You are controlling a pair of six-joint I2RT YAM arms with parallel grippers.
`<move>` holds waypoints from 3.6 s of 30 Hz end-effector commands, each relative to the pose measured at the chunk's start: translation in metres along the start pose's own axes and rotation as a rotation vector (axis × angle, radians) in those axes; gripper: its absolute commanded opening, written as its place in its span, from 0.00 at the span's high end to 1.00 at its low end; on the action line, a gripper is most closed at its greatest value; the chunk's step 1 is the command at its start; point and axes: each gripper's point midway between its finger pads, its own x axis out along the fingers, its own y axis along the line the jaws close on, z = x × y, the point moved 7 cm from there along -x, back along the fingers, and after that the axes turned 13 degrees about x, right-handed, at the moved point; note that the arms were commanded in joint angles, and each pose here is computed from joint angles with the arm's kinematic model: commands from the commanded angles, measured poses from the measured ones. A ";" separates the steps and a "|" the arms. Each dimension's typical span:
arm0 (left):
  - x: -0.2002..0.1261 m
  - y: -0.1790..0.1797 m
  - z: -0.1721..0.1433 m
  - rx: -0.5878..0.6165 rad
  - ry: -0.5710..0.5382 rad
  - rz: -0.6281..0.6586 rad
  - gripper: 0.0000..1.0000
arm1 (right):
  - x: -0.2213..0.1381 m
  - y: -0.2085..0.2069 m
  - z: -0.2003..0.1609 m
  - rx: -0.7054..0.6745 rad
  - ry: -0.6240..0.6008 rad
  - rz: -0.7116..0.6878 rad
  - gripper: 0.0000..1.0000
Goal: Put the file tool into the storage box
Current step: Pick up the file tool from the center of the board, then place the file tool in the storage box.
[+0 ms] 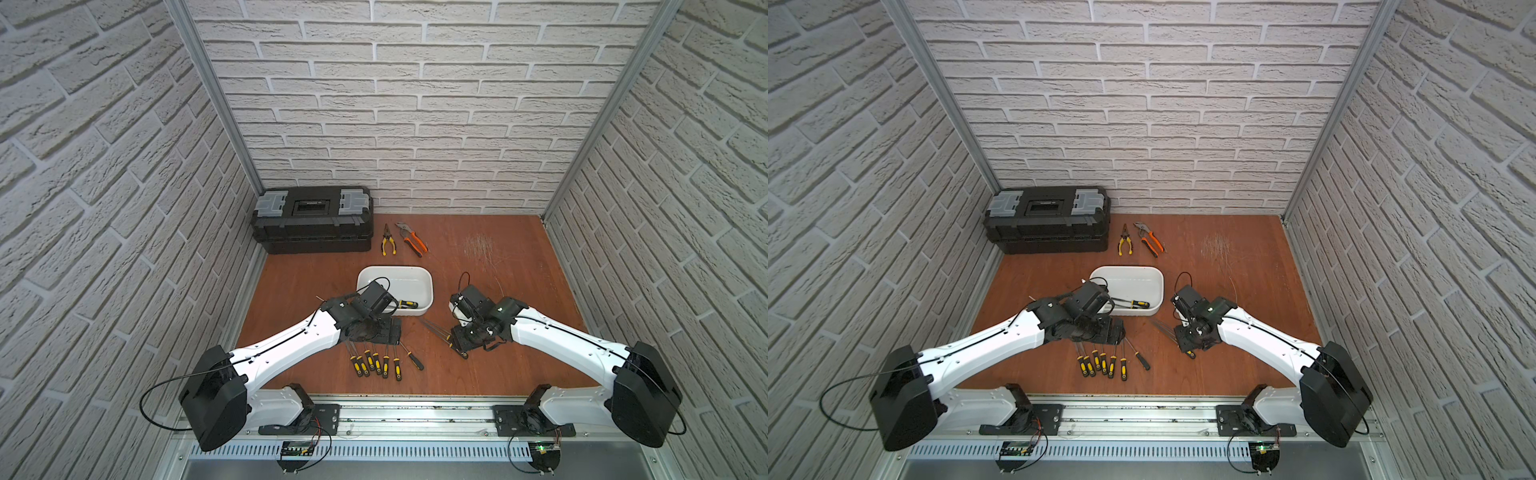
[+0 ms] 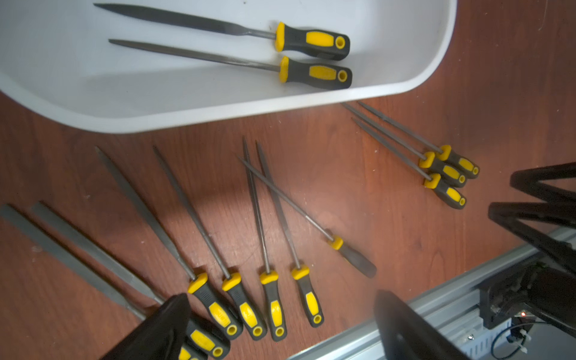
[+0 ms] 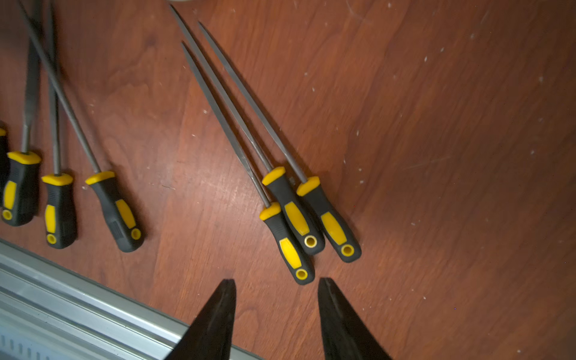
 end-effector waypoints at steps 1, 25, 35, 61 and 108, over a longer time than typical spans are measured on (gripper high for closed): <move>0.010 -0.007 0.000 -0.001 0.011 -0.037 0.02 | 0.008 0.001 -0.007 0.027 0.005 0.015 0.53; 0.018 -0.019 -0.005 0.045 0.023 0.013 0.02 | 0.034 0.002 -0.008 -0.090 0.006 -0.134 0.52; 0.014 -0.018 -0.004 0.035 0.016 0.028 0.02 | 0.054 0.008 -0.012 -0.102 0.061 -0.097 0.57; -0.084 0.020 0.004 -0.091 -0.325 0.296 0.02 | 0.010 0.047 -0.052 -0.394 0.065 -0.011 0.95; -0.104 0.096 0.096 -0.468 -0.413 0.083 0.02 | 0.063 0.110 0.226 -1.092 -0.182 -0.034 0.96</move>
